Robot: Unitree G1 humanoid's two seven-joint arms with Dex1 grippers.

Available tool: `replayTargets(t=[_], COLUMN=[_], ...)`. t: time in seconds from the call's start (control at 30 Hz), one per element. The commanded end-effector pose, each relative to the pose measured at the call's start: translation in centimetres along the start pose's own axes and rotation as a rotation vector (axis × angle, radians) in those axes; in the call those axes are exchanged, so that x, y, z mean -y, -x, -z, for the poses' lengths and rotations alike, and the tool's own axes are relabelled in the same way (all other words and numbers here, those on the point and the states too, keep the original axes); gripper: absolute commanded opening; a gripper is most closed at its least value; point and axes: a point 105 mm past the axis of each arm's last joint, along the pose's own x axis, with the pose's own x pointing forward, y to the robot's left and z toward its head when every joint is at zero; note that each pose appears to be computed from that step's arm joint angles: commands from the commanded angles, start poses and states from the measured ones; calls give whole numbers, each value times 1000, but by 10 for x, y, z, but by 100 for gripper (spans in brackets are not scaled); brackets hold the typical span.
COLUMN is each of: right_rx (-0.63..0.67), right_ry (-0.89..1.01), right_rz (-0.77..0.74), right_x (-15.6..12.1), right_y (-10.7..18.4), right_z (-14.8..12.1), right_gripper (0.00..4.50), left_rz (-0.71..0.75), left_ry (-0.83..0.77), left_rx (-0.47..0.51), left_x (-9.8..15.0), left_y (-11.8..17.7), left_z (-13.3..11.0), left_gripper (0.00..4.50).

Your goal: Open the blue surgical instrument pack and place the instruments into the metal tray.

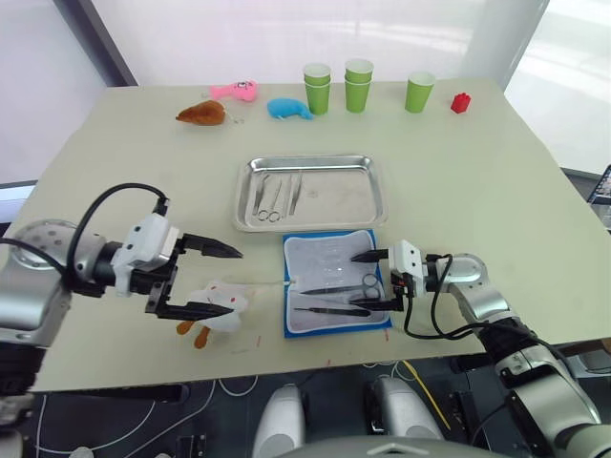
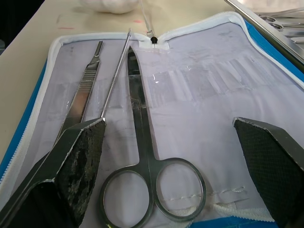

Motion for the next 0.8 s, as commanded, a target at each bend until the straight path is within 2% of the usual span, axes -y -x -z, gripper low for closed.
replayTargets(t=[0.03, 0.3, 0.47, 0.8], right_rx=[-130, -128, -130, -129], right_ry=[-111, -112, -112, -99], right_rz=[-34, -25, -16, 10], right_x=[-20, -19, -18, -13], right_y=[3, 4, 8, 13], right_z=[40, 39, 39, 34], right_gripper=[450, 450, 450, 450], left_rz=[65, 94, 91, 87], left_ry=[-39, -43, -24, 17], left_rx=[28, 109, 156, 159], left_x=[5, 7, 7, 4], left_y=[2, -20, -44, -98], left_z=[-8, -11, -8, 22], left_gripper=[446, 446, 446, 446])
